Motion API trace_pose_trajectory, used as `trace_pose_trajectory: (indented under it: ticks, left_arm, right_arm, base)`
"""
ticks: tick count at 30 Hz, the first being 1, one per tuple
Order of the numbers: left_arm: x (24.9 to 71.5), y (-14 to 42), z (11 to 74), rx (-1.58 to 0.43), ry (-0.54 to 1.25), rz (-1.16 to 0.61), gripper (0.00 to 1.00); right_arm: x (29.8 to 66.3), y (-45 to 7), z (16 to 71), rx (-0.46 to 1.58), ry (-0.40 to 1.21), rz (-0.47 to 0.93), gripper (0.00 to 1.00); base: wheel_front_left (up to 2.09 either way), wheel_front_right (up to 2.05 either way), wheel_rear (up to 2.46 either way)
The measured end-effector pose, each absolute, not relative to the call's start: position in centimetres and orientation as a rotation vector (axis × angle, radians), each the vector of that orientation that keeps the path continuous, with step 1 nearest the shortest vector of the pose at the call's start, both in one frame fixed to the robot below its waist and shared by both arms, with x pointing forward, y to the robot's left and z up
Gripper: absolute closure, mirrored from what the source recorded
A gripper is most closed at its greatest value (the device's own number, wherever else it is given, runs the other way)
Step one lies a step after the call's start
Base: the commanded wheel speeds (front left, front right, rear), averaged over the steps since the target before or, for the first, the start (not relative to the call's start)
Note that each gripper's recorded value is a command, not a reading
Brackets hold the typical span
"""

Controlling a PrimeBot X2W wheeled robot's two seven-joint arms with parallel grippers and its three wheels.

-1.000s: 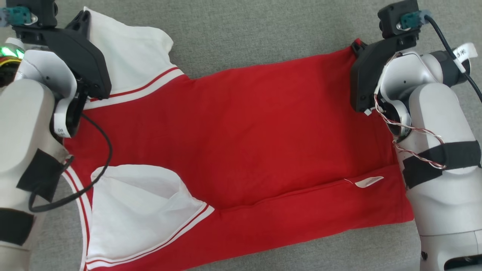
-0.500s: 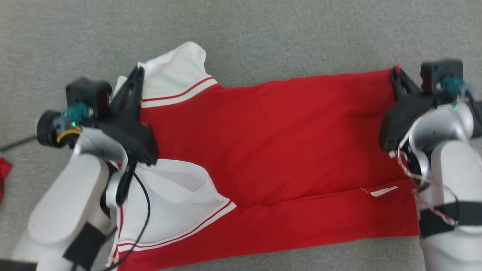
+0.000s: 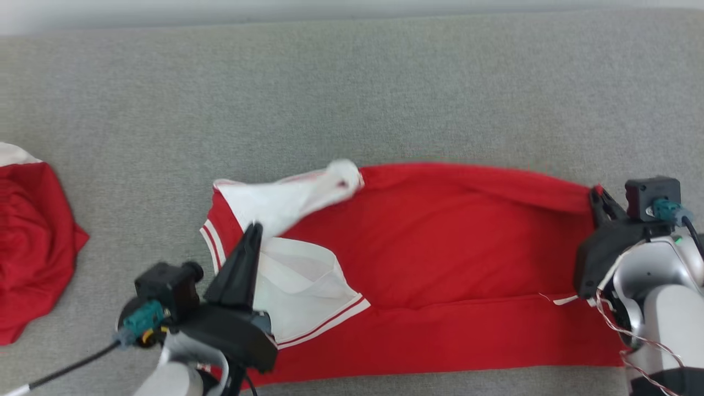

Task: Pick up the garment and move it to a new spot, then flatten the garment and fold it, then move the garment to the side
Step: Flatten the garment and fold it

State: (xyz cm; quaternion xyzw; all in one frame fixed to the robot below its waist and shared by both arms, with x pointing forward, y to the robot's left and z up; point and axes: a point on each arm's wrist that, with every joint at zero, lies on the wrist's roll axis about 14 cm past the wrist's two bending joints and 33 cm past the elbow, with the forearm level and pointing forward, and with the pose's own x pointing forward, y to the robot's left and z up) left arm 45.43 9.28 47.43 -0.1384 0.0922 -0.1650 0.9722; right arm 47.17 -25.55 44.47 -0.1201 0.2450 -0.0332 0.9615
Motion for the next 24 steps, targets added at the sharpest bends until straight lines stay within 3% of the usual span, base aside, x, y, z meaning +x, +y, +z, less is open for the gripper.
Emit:
trace_pose_trajectory:
  ticks: [13,24]
  left_arm:
    - [40.0,10.4,47.9,-0.385,0.227,-0.271,1.00]
    - [41.4,11.1,52.6,-0.416,0.040,-0.255,1.00]
  right_arm:
    - [44.4,-27.0,46.0,-0.267,0.516,-0.099,1.00]
    - [45.6,-25.0,48.0,-0.243,0.400,-0.049,1.00]
  base:
    - [0.00,0.00,0.00]
    - [0.00,0.00,0.00]
